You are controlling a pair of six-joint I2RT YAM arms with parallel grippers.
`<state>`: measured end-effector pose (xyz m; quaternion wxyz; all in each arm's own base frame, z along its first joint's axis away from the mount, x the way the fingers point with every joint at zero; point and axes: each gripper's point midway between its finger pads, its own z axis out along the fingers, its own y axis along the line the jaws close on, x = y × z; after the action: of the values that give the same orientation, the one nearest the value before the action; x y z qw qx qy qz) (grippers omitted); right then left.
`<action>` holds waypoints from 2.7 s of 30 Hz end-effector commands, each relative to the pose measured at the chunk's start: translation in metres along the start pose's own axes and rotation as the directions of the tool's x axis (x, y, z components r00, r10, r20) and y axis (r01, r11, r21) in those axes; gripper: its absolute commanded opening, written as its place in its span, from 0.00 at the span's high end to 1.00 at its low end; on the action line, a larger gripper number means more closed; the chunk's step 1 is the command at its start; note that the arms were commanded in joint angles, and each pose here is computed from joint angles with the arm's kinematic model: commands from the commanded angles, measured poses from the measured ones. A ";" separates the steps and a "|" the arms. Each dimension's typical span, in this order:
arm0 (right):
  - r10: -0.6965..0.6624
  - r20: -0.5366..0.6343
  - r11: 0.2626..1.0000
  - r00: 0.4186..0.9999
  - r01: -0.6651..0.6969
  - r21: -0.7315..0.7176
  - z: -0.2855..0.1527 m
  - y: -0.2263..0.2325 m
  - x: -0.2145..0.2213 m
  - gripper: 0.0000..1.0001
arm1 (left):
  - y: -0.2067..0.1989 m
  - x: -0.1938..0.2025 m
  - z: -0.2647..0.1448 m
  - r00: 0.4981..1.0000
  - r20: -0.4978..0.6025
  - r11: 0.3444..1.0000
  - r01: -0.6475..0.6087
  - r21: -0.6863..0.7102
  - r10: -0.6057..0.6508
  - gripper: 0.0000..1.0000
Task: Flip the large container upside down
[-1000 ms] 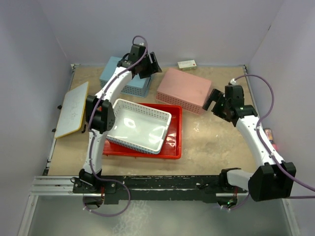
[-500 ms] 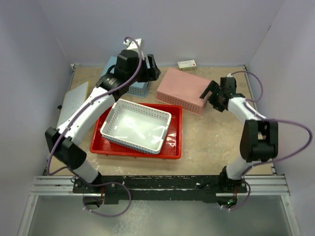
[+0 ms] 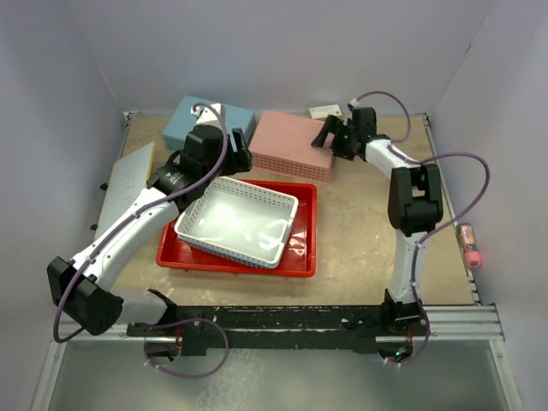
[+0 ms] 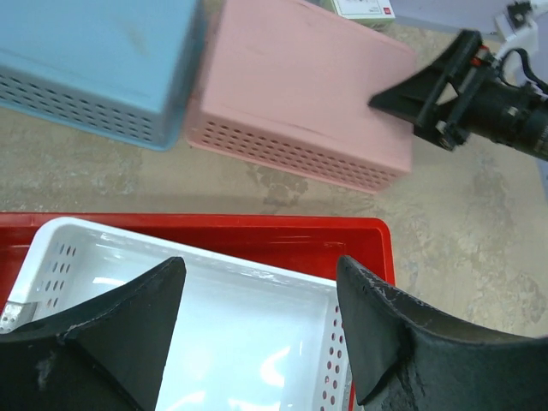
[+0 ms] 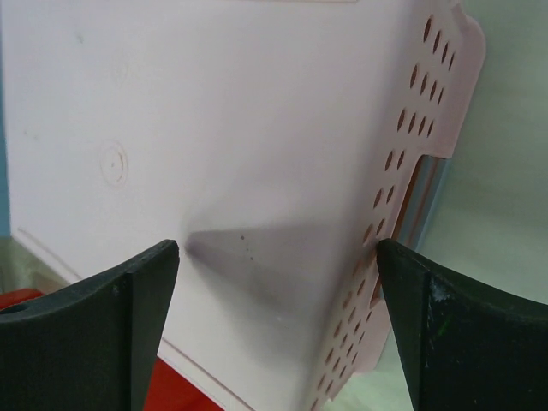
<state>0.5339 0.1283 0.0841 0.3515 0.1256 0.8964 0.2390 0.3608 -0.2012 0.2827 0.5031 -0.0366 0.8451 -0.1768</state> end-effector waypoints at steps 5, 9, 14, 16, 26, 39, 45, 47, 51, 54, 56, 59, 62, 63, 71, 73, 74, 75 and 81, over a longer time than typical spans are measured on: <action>-0.110 0.044 0.943 0.993 0.118 -0.311 0.033 0.116 -0.026 0.00 | -0.004 -0.005 -0.015 0.997 0.050 0.997 0.062 0.042 -0.064 0.31; -0.102 0.064 0.929 0.993 0.118 -0.351 0.023 0.133 -0.041 0.00 | -0.007 0.001 -0.017 0.997 0.033 0.996 0.061 0.060 -0.063 0.31; -0.129 0.062 0.979 0.990 0.137 -0.151 -0.013 0.105 -0.046 0.00 | -0.010 -0.005 -0.023 0.998 0.051 0.997 0.039 0.064 -0.043 0.31; -0.112 0.070 0.993 0.991 0.114 -0.016 -0.033 0.078 -0.044 0.00 | -0.013 -0.008 -0.028 0.998 0.064 0.999 0.012 0.050 -0.015 0.31; -0.003 0.196 0.917 0.981 -0.076 0.392 -0.160 -0.029 0.011 0.00 | -0.079 0.045 -0.062 0.970 0.021 0.970 -0.242 -0.016 0.242 0.30; 0.023 0.234 0.866 0.972 -0.137 0.481 -0.238 -0.063 0.065 0.00 | -0.114 0.197 -0.029 0.889 -0.164 0.902 -0.430 0.024 0.428 0.37; 0.000 0.245 0.863 0.970 -0.124 0.490 -0.243 -0.061 0.056 0.00 | -0.105 0.226 -0.017 0.868 -0.221 0.891 -0.453 0.015 0.445 0.54; 0.000 0.239 0.863 0.971 -0.120 0.491 -0.242 -0.060 0.056 0.00 | -0.102 0.227 -0.017 0.869 -0.224 0.892 -0.452 0.005 0.441 0.63; 0.004 0.235 0.865 0.972 -0.121 0.486 -0.241 -0.059 0.056 0.00 | -0.097 0.223 -0.019 0.870 -0.220 0.890 -0.456 -0.023 0.441 0.87; 0.006 0.233 0.871 0.972 -0.120 0.477 -0.242 -0.057 0.057 0.00 | -0.102 0.204 -0.027 0.880 -0.203 0.895 -0.444 -0.029 0.430 1.00; 0.005 0.232 0.872 0.973 -0.118 0.474 -0.242 -0.057 0.057 0.00 | -0.109 0.186 -0.035 0.891 -0.181 0.904 -0.428 -0.022 0.417 1.00; 0.005 0.237 0.874 0.971 -0.119 0.471 -0.246 -0.055 0.057 0.00 | -0.127 0.149 -0.054 0.921 -0.124 0.929 -0.369 0.018 0.368 1.00; 0.002 0.251 0.874 0.968 -0.124 0.470 -0.252 -0.055 0.055 0.00 | -0.144 0.110 -0.076 0.940 -0.087 0.944 -0.325 0.063 0.329 1.00; -0.001 0.254 0.877 0.967 -0.121 0.465 -0.253 -0.053 0.055 0.00 | -0.147 0.101 -0.082 0.936 -0.091 0.940 -0.334 0.067 0.339 1.00; -0.011 0.345 0.889 0.939 -0.148 0.432 -0.280 -0.041 0.035 0.00 | -0.204 0.014 -0.119 0.954 0.037 0.932 -0.299 0.203 0.298 1.00; -0.001 0.395 0.868 0.919 -0.196 0.457 -0.294 -0.045 0.030 0.00 | -0.227 -0.002 -0.121 0.960 0.091 0.919 -0.279 0.280 0.264 1.00; 0.006 0.426 0.850 0.904 -0.230 0.474 -0.304 -0.049 0.028 0.00 | -0.237 -0.009 -0.118 0.965 0.106 0.911 -0.263 0.318 0.242 1.00; 0.009 0.463 0.832 0.886 -0.264 0.489 -0.315 -0.053 0.024 0.00 | -0.246 -0.018 -0.115 0.970 0.117 0.904 -0.240 0.353 0.212 1.00; -0.023 0.692 0.761 0.722 -0.436 0.481 -0.397 -0.065 0.005 0.01 | -0.287 -0.061 -0.080 0.990 0.130 0.829 -0.122 0.546 0.061 1.00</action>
<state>0.2857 -0.0197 0.2499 0.4858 0.3412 0.8040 -0.0360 0.2612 -0.4031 0.4281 0.5333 0.1228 0.7839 -0.2931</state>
